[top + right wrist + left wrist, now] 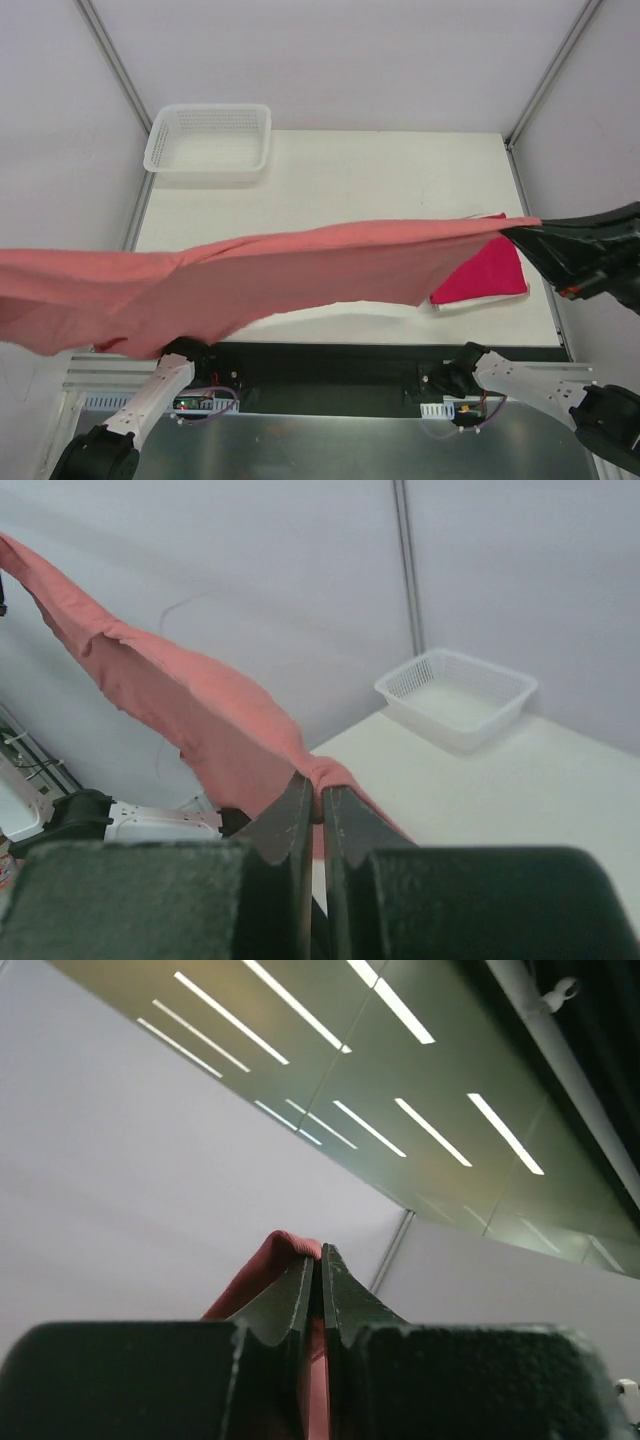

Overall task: Fold and stack the t-shirts
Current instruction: Flatten out the tshirt

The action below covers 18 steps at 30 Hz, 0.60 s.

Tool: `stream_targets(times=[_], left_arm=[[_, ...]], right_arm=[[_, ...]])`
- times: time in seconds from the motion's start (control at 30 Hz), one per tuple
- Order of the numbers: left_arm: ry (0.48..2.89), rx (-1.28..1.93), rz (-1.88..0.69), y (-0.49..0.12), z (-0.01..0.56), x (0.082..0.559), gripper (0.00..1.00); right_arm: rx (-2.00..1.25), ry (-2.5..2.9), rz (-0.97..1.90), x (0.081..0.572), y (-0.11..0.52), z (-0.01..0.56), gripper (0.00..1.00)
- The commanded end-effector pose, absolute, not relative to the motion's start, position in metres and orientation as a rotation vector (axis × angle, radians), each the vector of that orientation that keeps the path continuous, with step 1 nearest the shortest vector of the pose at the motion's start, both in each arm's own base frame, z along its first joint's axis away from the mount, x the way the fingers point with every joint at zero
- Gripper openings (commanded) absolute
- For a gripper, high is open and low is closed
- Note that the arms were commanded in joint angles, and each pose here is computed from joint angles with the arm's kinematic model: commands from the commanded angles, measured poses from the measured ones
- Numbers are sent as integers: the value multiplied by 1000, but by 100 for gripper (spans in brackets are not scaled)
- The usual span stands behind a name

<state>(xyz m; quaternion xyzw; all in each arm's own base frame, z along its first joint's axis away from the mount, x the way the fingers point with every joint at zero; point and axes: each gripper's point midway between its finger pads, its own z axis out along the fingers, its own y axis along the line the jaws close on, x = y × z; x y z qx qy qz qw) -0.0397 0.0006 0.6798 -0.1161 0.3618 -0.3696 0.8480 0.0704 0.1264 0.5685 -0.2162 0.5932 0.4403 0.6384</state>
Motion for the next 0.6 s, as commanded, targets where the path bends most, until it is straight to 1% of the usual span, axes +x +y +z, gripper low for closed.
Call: stream_targets(times=[0.0, 0.07, 0.1, 0.13, 0.17, 0.2, 0.23, 0.27, 0.3, 0.37, 0.4, 0.47, 0.5, 0.57], left_arm=[[731, -127, -751, -11, 705, -38, 0], [756, -146, -727, -12, 707, -19, 0], [765, -155, -718, -12, 707, -12, 0], [794, -162, -700, -14, 707, 6, 0], [814, -172, -686, -15, 707, 18, 0], [848, -226, -635, -9, 703, 45, 0], [865, -249, -605, -7, 701, 60, 0], [907, -274, -551, -6, 695, 86, 0], [972, -306, -503, -5, 681, 115, 0], [1059, -391, -367, 6, 656, 166, 0], [1146, -414, -302, 5, 628, 201, 0], [1204, -513, -161, 18, 596, 247, 0], [1287, -537, -87, 19, 559, 277, 0], [1372, -561, -24, 19, 516, 316, 0]], right_arm=[[-579, 1265, 987, 55, 120, 583, 1], [-513, 1285, 920, 71, 114, 583, 1], [-476, 1319, 882, 84, 115, 580, 1], [-448, 1355, 841, 95, 115, 575, 1], [-368, 1393, 752, 114, 106, 571, 1], [-297, 1477, 629, 147, 109, 556, 1], [-271, 1503, 568, 161, 108, 550, 1], [-248, 1544, 499, 176, 109, 539, 1], [-169, 1577, 385, 193, 98, 531, 1], [-118, 1619, 212, 225, 96, 515, 1], [-82, 1670, 79, 246, 93, 495, 1], [-12, 1722, -39, 272, 82, 475, 1], [-57, 1814, -48, 294, 98, 440, 1], [-44, 1915, -3, 324, 104, 400, 1]])
